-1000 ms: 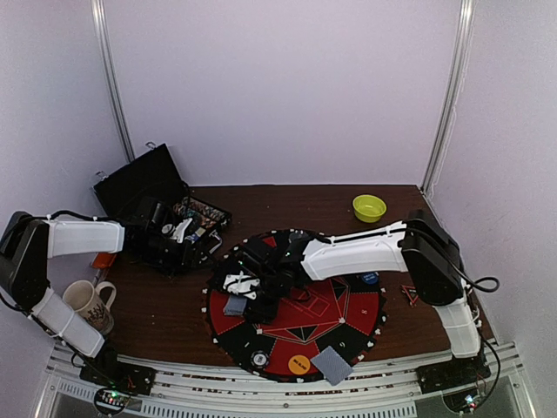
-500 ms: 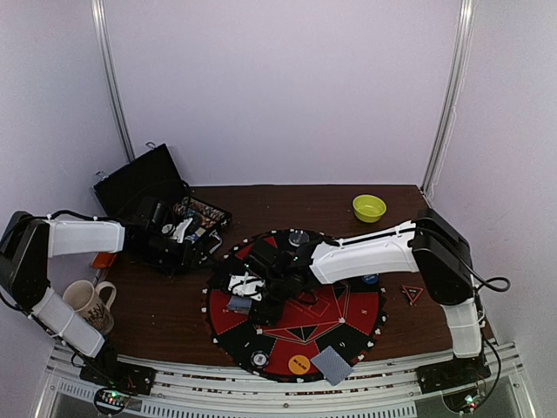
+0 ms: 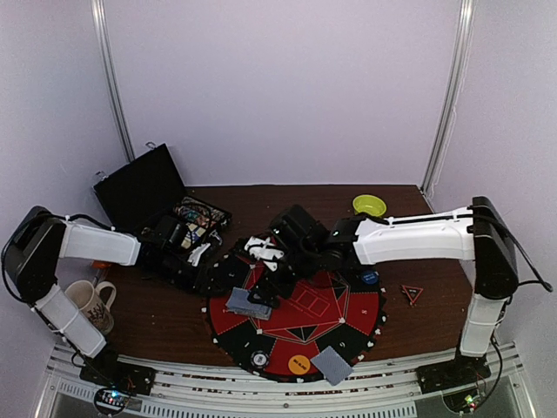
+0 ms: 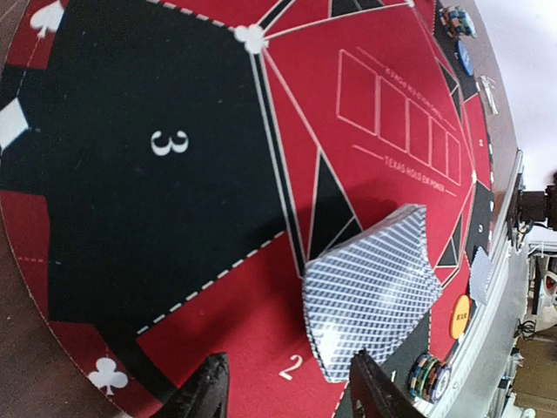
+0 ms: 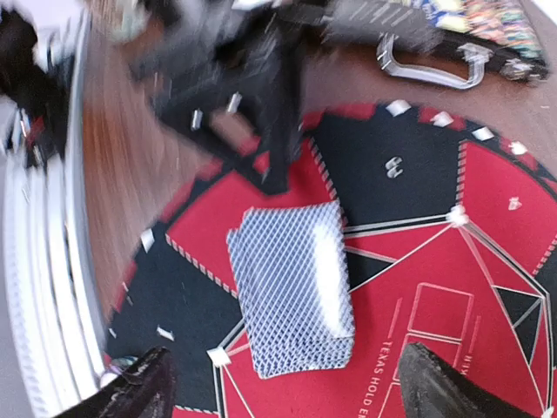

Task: Distribute texas hold em gaming equipment
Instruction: Adjust the poker card at position2, then adjust the poker card at position 2.

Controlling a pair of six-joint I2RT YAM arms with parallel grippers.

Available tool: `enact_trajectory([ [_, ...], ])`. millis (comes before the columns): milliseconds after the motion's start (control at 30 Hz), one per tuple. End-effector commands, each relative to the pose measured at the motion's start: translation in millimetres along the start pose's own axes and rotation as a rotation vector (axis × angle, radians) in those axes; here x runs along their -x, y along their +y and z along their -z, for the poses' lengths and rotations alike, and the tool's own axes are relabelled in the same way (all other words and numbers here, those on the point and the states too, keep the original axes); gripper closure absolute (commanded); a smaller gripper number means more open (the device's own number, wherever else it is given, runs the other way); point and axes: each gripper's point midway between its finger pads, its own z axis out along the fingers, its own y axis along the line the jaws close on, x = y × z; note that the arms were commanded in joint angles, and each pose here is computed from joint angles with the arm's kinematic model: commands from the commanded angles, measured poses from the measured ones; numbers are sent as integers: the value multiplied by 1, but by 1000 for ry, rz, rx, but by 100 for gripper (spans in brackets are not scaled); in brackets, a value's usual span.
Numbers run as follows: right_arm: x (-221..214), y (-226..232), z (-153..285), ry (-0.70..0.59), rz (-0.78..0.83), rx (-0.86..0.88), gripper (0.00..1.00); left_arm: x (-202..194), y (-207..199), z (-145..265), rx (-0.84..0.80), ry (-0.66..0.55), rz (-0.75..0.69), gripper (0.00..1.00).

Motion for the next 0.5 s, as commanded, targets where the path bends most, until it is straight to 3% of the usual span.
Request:
enact_trajectory([
  [0, 10, -4, 14, -140, -306, 54, 14, 8, -7, -9, -31, -27, -14, 51],
  [200, -34, -34, -7, -46, -569, -123, 37, 0, -11, -28, -31, 16, -27, 60],
  [467, -63, -21, -29, 17, -620, -63, 42, 3, -27, -35, -53, 29, -67, 66],
])
